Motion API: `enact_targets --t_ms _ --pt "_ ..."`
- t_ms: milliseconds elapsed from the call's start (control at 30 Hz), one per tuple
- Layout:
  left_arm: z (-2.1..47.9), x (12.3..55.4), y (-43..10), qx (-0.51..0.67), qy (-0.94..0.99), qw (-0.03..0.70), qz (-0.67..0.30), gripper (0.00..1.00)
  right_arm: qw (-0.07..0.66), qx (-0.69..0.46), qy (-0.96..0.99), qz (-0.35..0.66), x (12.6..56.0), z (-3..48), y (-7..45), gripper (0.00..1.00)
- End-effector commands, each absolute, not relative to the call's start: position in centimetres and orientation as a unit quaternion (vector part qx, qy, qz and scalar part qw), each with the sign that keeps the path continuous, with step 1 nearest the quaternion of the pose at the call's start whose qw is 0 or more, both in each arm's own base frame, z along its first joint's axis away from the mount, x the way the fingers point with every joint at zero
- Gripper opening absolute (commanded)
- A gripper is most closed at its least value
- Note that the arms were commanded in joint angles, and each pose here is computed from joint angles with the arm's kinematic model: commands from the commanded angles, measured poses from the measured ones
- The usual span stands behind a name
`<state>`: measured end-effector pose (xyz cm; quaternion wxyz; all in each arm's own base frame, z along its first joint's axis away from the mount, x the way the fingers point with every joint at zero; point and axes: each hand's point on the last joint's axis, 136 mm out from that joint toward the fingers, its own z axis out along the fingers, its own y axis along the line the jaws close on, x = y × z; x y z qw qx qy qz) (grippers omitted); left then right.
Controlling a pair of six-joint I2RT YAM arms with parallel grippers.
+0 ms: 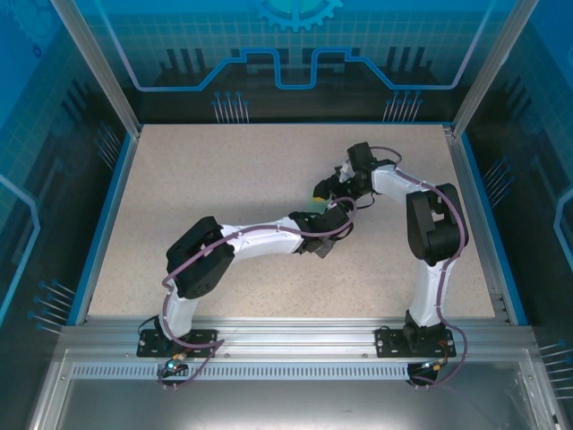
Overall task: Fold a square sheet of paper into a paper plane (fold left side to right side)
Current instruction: Fold the triangle a second time at the center of the table.
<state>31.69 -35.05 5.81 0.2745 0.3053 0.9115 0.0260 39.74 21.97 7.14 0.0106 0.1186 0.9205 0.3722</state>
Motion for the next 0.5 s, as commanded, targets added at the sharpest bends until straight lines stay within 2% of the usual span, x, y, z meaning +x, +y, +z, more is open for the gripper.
enact_targets --t_ms 0,200,300,367,467 --pt "7.3 31.4 -35.3 0.304 0.912 0.275 0.001 0.07 0.054 0.093 0.921 0.374 40.3 10.7 21.1 0.61" --pt "7.9 31.4 -35.4 0.288 0.921 0.255 -0.056 0.07 0.131 0.111 0.916 0.363 40.5 15.1 15.6 0.76" --pt "8.0 31.6 -35.2 0.278 0.926 0.243 -0.079 0.07 0.148 0.129 0.912 0.360 39.3 15.6 13.1 0.74" --pt "8.3 31.7 -34.9 0.272 0.928 0.237 -0.090 0.07 0.144 0.132 0.912 0.360 38.1 14.8 12.5 0.50" --pt "8.4 31.8 -34.8 0.267 0.931 0.225 -0.109 0.07 0.107 0.130 0.913 0.371 35.7 12.1 13.7 0.26"
